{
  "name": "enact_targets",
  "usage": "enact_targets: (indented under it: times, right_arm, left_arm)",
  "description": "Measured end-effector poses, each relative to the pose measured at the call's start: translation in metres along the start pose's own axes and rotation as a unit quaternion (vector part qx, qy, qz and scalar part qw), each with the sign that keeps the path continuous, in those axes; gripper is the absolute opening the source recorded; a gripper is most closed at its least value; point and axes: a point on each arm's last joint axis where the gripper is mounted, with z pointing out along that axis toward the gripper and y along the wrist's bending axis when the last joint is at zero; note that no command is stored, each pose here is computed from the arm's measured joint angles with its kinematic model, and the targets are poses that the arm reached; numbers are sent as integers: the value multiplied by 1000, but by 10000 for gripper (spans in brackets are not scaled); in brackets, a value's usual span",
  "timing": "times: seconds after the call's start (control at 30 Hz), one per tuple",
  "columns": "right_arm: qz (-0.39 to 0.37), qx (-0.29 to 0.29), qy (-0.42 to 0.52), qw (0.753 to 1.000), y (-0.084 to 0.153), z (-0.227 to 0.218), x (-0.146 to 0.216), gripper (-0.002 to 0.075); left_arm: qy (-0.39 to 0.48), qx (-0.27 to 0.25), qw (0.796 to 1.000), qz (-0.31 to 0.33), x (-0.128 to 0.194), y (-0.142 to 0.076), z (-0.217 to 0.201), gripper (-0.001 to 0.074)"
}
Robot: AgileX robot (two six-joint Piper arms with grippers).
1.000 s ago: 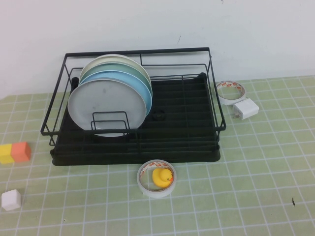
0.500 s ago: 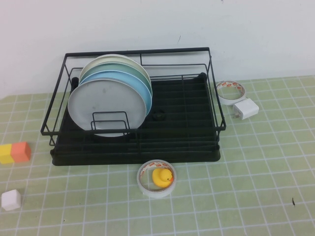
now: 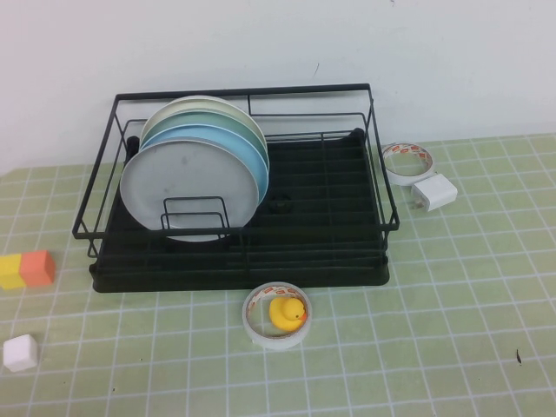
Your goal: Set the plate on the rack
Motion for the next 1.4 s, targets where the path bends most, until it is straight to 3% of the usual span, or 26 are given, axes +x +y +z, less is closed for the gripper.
enact_targets:
  times: [0.17, 0.67, 0.97, 1.4]
  right_arm:
    - [0, 0, 0, 1000, 0, 0, 0, -2]
    - [0, 0, 0, 1000, 0, 0, 0, -2]
    - [0, 0, 0, 1000, 0, 0, 0, -2]
    - [1, 0, 0, 1000, 0, 0, 0, -2]
  left_arm:
    - [39, -9, 999, -27, 11, 3, 1, -2]
    - [41, -8, 999, -33, 11, 2, 1, -2]
    - [44, 6, 994, 103, 12, 1, 1, -2]
    - [48, 32, 992, 113, 13, -2, 1, -1]
